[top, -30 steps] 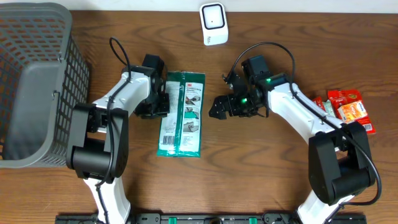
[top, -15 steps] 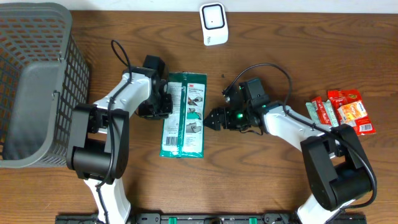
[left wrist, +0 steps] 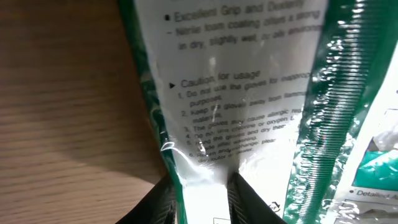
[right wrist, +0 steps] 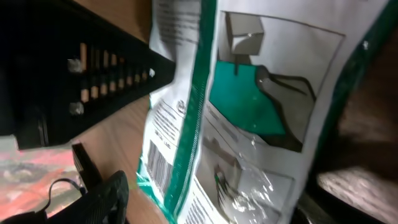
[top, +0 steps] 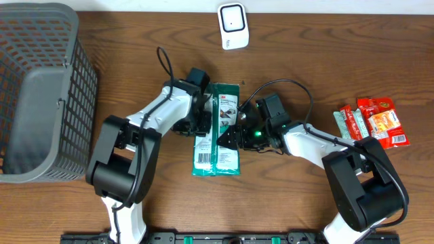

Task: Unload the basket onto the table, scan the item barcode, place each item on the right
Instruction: 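Lower both grippers and grasp the green gloves pack, then lift the gloves pack upright with both grippers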

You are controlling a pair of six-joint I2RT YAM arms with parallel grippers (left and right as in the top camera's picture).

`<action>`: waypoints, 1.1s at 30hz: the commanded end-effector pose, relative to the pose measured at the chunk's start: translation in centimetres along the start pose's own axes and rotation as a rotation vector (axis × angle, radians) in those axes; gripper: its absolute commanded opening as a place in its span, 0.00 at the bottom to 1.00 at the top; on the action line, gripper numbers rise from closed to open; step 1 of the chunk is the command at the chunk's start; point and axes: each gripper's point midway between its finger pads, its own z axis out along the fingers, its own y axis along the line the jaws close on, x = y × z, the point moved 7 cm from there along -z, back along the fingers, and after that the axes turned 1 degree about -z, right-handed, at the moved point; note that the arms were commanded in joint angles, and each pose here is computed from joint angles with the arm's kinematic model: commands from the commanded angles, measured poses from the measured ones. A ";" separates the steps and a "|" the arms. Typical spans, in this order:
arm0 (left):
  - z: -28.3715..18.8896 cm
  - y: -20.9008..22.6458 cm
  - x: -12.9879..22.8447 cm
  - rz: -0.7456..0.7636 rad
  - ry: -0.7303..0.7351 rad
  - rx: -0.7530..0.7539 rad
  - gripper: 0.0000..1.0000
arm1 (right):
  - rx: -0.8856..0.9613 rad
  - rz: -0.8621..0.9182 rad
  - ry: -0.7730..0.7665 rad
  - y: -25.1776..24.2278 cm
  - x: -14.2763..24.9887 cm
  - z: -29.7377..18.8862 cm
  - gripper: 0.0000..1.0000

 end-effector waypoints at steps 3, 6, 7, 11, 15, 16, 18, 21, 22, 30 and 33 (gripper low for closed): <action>2.7 -1.0 1.9 0.022 0.084 -0.007 0.30 | 0.005 0.021 0.029 -0.9 1.1 0.9 0.67; 2.7 -1.0 1.9 0.023 0.085 -0.007 0.30 | 0.001 0.004 0.023 -0.8 1.0 1.0 0.61; 2.7 -1.0 1.9 0.023 0.085 -0.007 0.30 | -0.004 -0.017 0.019 -0.6 1.0 1.1 0.60; 2.7 -1.0 1.9 0.023 0.085 -0.007 0.30 | -0.030 -0.076 0.005 0.4 0.9 1.7 0.55; 2.7 -1.0 1.9 0.023 0.084 -0.007 0.30 | -0.048 -0.127 0.008 1.5 1.3 2.5 0.56; 2.7 -1.0 1.9 0.023 0.084 -0.007 0.30 | -0.049 -0.133 0.009 1.7 1.3 2.6 0.56; 2.7 -1.0 1.9 0.023 0.084 -0.007 0.30 | -0.044 -0.142 0.008 1.8 1.4 2.8 0.52; 2.7 -1.0 1.9 0.023 0.084 -0.007 0.30 | -0.019 -0.144 -0.005 1.6 1.3 2.9 0.36; 2.7 -1.0 1.9 0.023 0.084 -0.007 0.30 | -0.009 -0.144 -0.011 1.6 1.3 2.9 0.34; 1.0 -0.1 0.8 0.003 0.032 0.012 0.58 | 0.019 -0.177 -0.005 1.2 1.5 2.9 0.12; -1.5 0.6 0.2 -0.017 -0.039 0.034 0.63 | 0.024 -0.168 0.004 1.0 1.6 2.9 0.10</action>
